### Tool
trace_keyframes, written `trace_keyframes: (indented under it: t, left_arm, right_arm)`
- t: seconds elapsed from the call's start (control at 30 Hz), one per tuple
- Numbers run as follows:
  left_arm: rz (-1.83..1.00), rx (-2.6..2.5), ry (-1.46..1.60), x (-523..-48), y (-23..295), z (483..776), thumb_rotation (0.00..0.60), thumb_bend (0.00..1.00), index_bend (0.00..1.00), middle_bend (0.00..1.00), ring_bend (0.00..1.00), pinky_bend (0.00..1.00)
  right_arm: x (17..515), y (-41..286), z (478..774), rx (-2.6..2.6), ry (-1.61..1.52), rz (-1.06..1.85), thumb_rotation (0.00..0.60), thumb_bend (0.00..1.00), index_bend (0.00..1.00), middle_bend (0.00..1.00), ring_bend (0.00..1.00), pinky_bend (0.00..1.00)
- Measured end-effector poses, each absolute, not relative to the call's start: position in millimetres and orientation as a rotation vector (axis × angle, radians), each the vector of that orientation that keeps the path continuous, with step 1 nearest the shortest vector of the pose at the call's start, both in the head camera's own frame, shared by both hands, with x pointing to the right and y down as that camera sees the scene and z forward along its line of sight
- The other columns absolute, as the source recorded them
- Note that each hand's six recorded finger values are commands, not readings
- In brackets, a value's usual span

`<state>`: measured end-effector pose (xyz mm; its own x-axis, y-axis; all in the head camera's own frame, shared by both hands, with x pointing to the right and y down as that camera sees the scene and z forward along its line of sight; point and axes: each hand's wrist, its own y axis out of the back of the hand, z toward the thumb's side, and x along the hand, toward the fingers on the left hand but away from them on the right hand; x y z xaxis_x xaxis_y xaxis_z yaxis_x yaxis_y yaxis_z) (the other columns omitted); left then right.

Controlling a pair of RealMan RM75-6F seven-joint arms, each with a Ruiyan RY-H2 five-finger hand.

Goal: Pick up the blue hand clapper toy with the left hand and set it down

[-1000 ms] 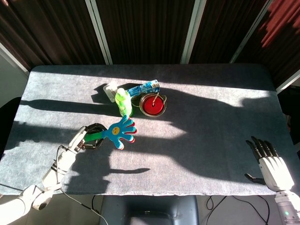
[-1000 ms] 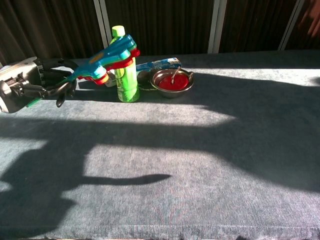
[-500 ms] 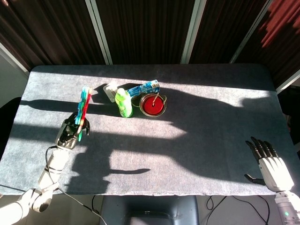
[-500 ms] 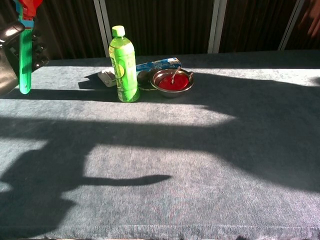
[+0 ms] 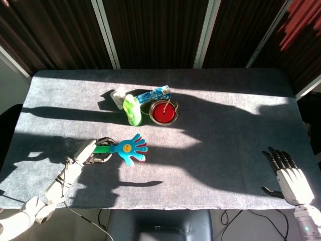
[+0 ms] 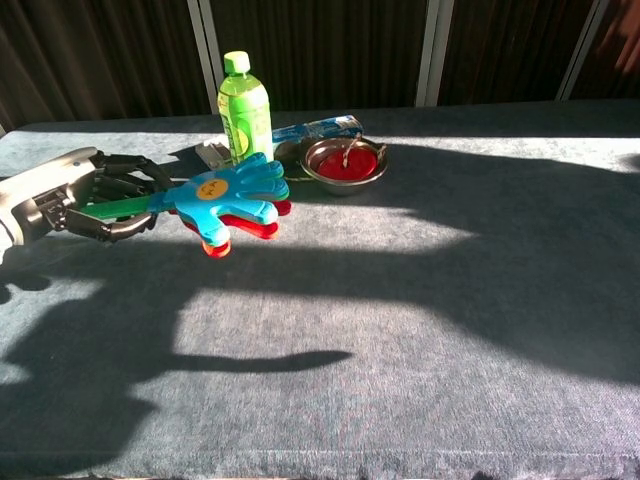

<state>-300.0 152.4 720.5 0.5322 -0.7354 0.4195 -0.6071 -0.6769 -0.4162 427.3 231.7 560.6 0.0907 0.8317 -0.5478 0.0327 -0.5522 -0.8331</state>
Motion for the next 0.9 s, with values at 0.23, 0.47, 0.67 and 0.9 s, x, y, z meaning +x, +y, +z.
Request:
trace_keyframes:
  t: [0.23, 0.47, 0.67, 0.9]
  left_arm:
    - [-0.919, -2.614, 1.073, -290, 157, 736, 0.600, 0.66, 0.80, 0.74, 0.44, 0.44]
    - [-1.112, -2.378, 0.837, -306, 157, 762, 0.600, 0.52, 0.51, 0.27, 0.03, 0.02]
    - [-1.193, -2.264, 0.731, -315, 160, 774, 0.600, 0.44, 0.16, 0.03, 0.00, 0.00]
    - [-1.167, -2.175, 0.685, -320, 160, 757, 0.600, 0.44, 0.10, 0.00, 0.00, 0.00]
  right_arm:
    - [426, 233, 561, -1.713, -0.851, 1.532, 0.600, 0.11, 0.00, 0.00, 0.00, 0.00]
    - [427, 233, 561, -1.716, -0.849, 1.534, 0.600, 0.11, 0.00, 0.00, 0.00, 0.00]
    - [426, 234, 562, -1.718, -0.843, 1.535, 0.600, 0.11, 0.00, 0.00, 0.00, 0.00]
    - [426, 234, 560, -1.710, -0.849, 1.529, 0.600, 0.11, 0.00, 0.00, 0.00, 0.00]
